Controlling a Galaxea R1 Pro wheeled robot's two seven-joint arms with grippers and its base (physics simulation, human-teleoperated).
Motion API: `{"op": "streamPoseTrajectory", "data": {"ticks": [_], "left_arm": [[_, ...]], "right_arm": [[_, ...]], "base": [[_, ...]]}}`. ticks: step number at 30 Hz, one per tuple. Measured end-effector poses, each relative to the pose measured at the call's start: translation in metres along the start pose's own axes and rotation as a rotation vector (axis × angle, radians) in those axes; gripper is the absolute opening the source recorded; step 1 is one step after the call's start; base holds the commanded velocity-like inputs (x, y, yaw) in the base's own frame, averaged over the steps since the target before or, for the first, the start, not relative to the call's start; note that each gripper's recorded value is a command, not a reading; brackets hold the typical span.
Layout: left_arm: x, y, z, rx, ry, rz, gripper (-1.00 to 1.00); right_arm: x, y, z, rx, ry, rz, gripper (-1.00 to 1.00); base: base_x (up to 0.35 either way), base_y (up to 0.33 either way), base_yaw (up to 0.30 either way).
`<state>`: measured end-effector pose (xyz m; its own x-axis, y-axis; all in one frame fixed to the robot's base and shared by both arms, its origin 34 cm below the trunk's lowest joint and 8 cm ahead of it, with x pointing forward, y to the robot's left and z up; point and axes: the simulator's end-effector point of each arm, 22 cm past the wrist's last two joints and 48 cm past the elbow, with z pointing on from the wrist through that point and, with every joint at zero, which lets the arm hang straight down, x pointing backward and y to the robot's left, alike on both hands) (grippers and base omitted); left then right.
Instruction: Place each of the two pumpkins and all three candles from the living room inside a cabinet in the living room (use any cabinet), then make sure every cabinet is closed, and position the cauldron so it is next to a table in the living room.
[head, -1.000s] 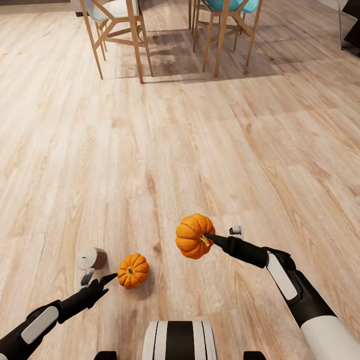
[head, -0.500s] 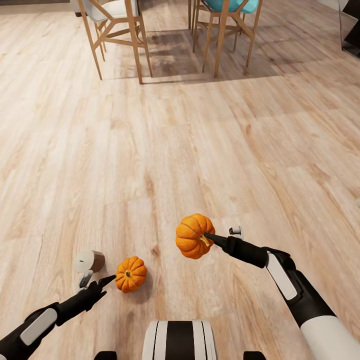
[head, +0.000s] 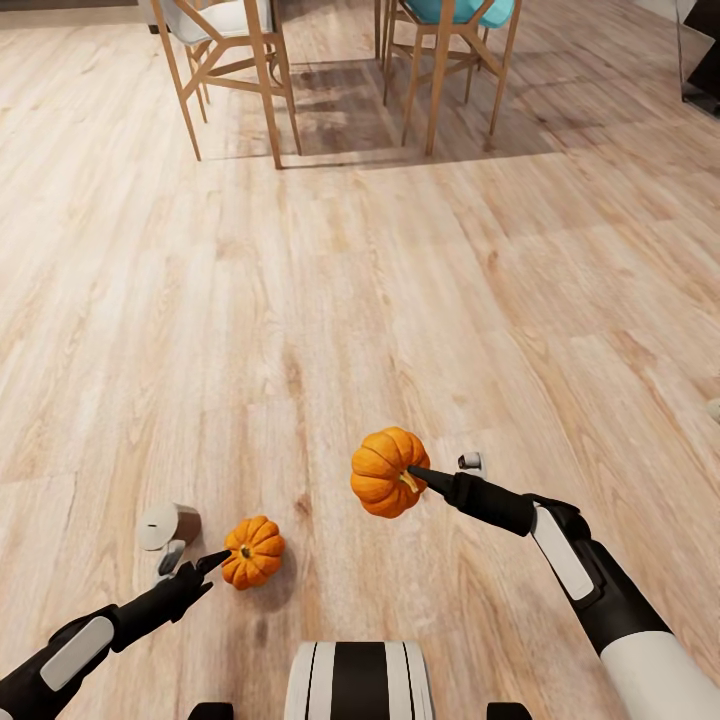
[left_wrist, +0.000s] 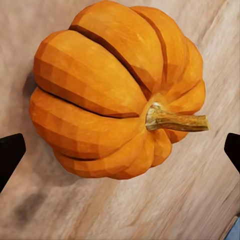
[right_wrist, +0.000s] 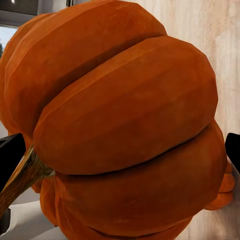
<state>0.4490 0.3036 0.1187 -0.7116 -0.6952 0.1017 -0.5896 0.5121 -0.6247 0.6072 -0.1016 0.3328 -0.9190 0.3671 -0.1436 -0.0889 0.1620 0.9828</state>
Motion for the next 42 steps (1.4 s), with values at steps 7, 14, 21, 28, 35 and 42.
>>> {"op": "streamPoseTrajectory", "data": {"ticks": [7, 14, 21, 28, 35, 42], "left_arm": [[0.0, 0.0, 0.0, 0.001, 0.0, 0.0, 1.0], [-0.004, 0.001, -0.002, 0.0, -0.008, 0.0, 1.0], [0.0, 0.014, 0.002, -0.019, -0.001, -0.016, 1.0], [0.004, 0.021, 0.004, -0.029, 0.009, -0.024, 1.0], [0.011, 0.034, 0.008, -0.048, 0.024, -0.038, 1.0], [0.012, 0.036, 0.009, -0.051, 0.026, -0.039, 1.0]], "right_arm": [[0.0, 0.0, 0.0, 0.001, 0.0, 0.0, -1.0], [0.0, 0.0, 0.0, 0.001, 0.0, 0.0, -1.0], [0.007, -0.015, 0.001, 0.011, 0.005, 0.025, -1.0], [0.011, -0.023, 0.001, 0.015, 0.006, 0.042, -1.0], [0.019, -0.038, 0.001, 0.026, 0.01, 0.065, -1.0], [0.019, -0.04, 0.001, 0.027, 0.01, 0.07, -1.0]], "base": [[0.0, -0.002, 0.0], [0.0, 0.0, 0.0], [0.0, 0.0, 0.0], [0.0, 0.0, 0.0], [0.0, 0.0, 0.0], [0.0, 0.0, 0.0]]}}
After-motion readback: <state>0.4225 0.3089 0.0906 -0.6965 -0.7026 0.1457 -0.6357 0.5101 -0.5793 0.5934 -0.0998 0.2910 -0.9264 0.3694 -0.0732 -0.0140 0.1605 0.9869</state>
